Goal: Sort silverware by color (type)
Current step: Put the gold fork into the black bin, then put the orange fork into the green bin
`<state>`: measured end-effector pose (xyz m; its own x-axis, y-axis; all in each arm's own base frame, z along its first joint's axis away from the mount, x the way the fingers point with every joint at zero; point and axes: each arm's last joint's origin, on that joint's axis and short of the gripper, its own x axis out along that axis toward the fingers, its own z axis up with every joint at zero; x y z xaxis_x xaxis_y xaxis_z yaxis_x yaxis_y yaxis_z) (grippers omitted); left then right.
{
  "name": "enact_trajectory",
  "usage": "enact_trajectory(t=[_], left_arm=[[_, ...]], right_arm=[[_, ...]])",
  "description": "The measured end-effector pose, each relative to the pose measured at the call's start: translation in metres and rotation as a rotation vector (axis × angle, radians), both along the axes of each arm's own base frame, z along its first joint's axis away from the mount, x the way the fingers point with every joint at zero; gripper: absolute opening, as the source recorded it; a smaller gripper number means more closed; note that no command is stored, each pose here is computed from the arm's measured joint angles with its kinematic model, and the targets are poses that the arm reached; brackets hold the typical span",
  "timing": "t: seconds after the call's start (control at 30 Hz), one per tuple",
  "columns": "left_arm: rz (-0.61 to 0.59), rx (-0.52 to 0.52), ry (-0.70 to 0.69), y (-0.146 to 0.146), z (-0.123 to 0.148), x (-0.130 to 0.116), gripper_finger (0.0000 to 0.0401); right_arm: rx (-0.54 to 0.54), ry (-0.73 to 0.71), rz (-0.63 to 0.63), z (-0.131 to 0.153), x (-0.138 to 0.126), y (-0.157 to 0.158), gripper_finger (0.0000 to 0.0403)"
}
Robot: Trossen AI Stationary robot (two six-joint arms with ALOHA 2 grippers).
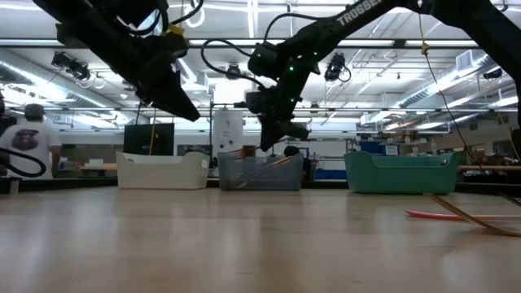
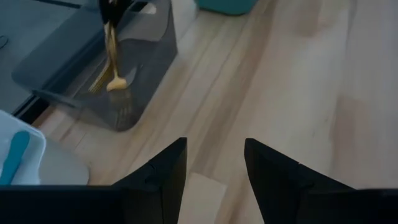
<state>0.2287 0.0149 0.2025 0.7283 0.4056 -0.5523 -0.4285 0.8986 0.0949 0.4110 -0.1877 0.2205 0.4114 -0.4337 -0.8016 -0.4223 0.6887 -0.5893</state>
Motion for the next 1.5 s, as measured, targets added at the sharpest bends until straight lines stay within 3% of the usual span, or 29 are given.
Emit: enact_trajectory(t=[0.33, 0.6, 0.7, 0.93, 1.23, 1.5], left_arm=[[-0.014, 0.002, -0.006, -0.003, 0.002, 0.001, 0.0169], [-0.04, 0.002, 0.026, -0.008, 0.0, 0.0, 0.0169], [-0.11, -0.03, 0.05, -0.014, -0.002, -0.001, 0.0169], [-0.408, -0.259, 0.129, -0.033, -0.008, -0.006, 0.0169], [-0.519, -0.267, 0.265, -0.06, -0.016, -0.018, 0.0169], [-0.523, -0.309, 0.334, -0.077, -0.01, -0.024, 0.0169]], right_arm=[[-0.006, -0.028, 0.024, -0.022, -0.003, -0.002, 0.0032], [-0.023, -0.062, 0.024, -0.026, -0.002, -0.002, 0.0091], [-0.05, -0.051, -0.01, -0.024, -0.001, -0.002, 0.0119], [-0.066, -0.076, -0.083, -0.008, 0.005, 0.006, 0.0152], [-0.061, -0.085, -0.116, -0.009, 0.01, 0.021, 0.0151], [-0.12, -0.09, -0.165, -0.004, 0.014, 0.035, 0.0152]])
